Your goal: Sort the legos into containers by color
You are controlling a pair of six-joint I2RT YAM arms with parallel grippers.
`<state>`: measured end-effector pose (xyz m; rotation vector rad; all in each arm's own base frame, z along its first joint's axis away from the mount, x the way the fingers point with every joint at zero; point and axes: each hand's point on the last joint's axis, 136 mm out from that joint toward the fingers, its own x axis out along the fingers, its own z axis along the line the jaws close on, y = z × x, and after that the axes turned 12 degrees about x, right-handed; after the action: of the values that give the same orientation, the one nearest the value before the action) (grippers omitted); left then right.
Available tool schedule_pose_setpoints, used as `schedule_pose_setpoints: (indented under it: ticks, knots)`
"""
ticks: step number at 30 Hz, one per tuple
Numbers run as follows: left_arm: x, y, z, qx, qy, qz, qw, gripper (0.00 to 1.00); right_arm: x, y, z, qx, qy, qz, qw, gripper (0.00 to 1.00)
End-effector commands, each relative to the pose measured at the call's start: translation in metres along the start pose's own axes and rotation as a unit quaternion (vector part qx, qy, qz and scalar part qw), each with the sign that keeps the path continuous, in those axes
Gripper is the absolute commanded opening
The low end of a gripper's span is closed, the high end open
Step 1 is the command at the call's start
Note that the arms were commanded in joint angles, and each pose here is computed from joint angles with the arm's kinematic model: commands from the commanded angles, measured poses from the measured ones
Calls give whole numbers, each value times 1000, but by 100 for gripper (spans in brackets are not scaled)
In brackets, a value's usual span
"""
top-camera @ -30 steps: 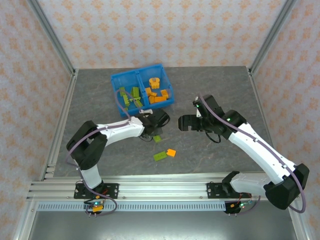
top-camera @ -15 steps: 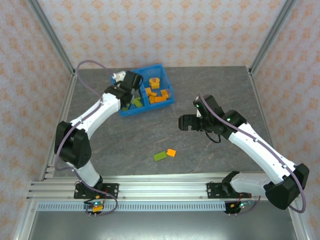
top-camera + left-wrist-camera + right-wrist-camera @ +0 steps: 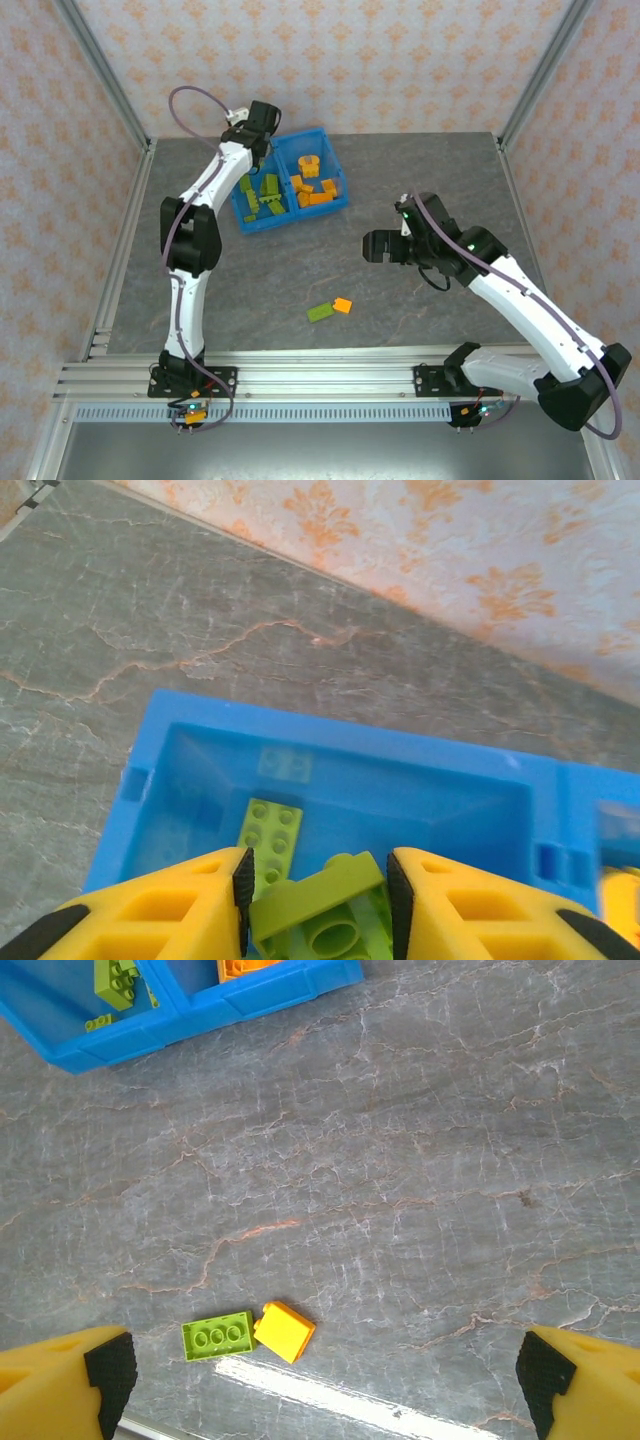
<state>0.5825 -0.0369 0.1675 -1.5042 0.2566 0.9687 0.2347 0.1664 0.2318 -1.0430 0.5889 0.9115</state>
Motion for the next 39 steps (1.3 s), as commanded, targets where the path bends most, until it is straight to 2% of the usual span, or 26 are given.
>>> schedule_pose_setpoints:
  ticks: [1, 6, 10, 14, 15, 17, 20, 23, 25, 26, 28, 31, 32, 36, 39]
  knots:
    - [-16, -19, 13, 23, -5, -2, 1000, 43, -6, 0, -6, 5, 14, -9, 1000, 99]
    - [-34, -29, 15, 30, 11, -12, 999, 51, -2, -2, -1, 7, 4, -7, 1000, 99]
    - [-67, -40, 23, 15, 39, -26, 999, 55, 4, -2, 2, 5, 5, 1, 1000, 99]
    - [-123, -43, 22, 9, 102, -55, 993, 55, 13, 2, -4, 5, 20, 11, 1000, 99]
    - [-147, -46, 26, 9, 121, -75, 990, 55, 16, 3, -6, 6, 26, 14, 1000, 99]
    - [-184, -41, 27, 25, 160, -106, 981, 55, 23, 8, -10, 14, 36, 24, 999, 98]
    - [-236, -24, 30, 75, 226, -154, 959, 56, 38, 17, -10, 44, 34, 46, 997, 97]
    - [-275, 6, 37, 143, 288, -189, 928, 59, 62, 31, -8, 95, 28, 77, 992, 95]
    - [-297, 33, 44, 200, 322, -211, 901, 68, 82, 42, -10, 146, 32, 94, 984, 94]
    - [-303, 47, 44, 236, 337, -217, 885, 73, 90, 47, -10, 165, 33, 103, 980, 92]
    - [-316, 88, 45, 329, 370, -214, 842, 86, 108, 60, -9, 196, 33, 124, 972, 90]
    - [-324, 142, 50, 417, 401, -193, 793, 99, 124, 76, -8, 202, 57, 142, 967, 89]
    - [-326, 156, 52, 439, 411, -189, 776, 100, 128, 81, -8, 197, 70, 146, 967, 89]
    - [-336, 217, 58, 522, 466, -184, 690, 100, 138, 104, -15, 195, 127, 175, 957, 90]
    - [-332, 241, 65, 564, 463, -212, 650, 100, 143, 123, -15, 187, 155, 202, 949, 90]
